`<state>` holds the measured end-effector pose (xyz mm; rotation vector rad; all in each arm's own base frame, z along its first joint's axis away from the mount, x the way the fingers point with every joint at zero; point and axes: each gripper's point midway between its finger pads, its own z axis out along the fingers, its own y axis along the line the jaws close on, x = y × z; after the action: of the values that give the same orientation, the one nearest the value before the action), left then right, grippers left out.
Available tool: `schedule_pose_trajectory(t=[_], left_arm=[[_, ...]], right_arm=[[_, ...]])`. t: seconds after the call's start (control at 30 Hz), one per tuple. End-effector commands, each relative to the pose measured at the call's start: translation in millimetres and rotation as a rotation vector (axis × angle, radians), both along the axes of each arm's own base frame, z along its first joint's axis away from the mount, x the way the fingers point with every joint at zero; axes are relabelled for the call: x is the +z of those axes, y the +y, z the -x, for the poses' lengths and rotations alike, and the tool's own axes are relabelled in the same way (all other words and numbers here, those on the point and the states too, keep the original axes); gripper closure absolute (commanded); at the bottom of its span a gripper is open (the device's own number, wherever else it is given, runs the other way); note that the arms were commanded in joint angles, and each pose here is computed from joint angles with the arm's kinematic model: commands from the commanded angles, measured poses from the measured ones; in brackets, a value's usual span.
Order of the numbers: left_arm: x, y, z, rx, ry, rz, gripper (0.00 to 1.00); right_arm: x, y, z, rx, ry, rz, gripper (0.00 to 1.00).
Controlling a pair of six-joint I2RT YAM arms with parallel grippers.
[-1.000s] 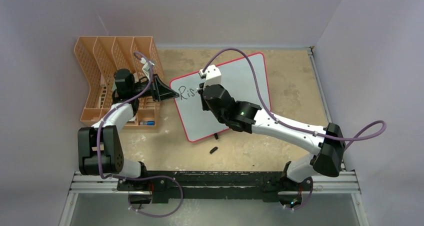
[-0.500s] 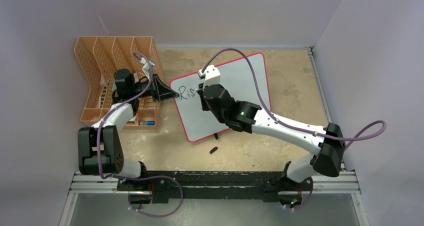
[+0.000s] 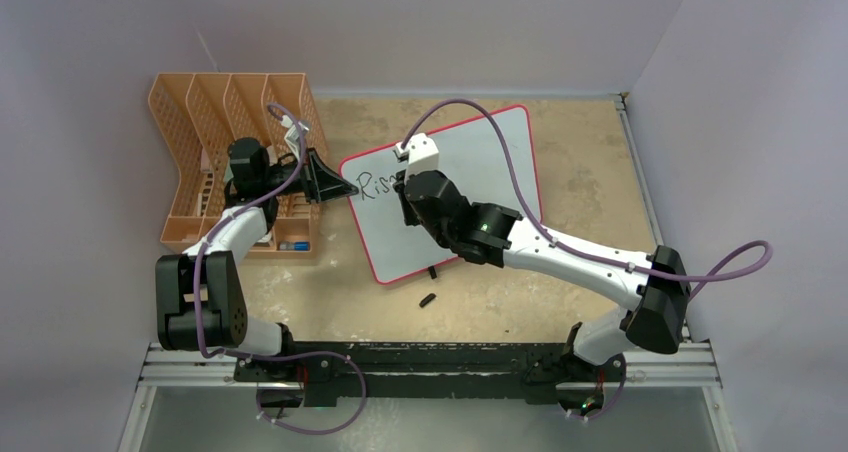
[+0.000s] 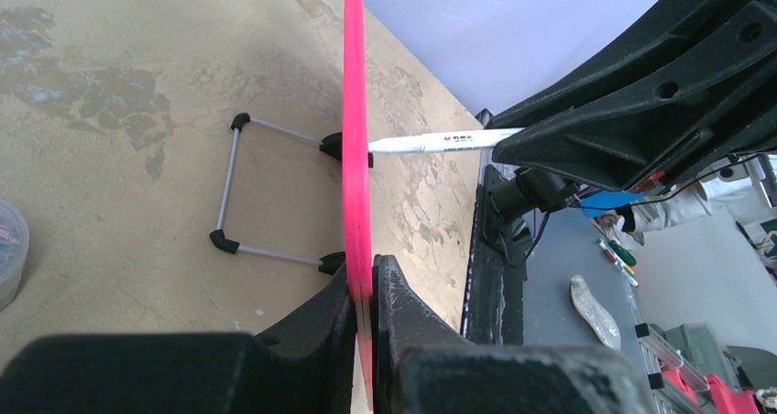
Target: Write a sentence on the whiteboard
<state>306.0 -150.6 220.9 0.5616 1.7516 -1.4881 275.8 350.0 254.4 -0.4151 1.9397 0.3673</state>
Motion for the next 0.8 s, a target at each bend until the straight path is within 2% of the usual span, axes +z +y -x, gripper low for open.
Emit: schedule_pose_trajectory(t=[0.0,0.37,0.77], left_arm=[[7,-7,3,-0.027,-0.045,-0.008,1.0],[8,-7,3,-0.029,-0.049,-0.008,1.0],[8,-7,4,-0.03,-0.048,-0.008,1.0]], right_arm=[[-6,-2,5,0.007,0.022,0.007,1.0],[-22,-16,8,-0.044,0.059,0.049,1.0],[-14,-30,0,-0.131,0.02,0.039,1.0]])
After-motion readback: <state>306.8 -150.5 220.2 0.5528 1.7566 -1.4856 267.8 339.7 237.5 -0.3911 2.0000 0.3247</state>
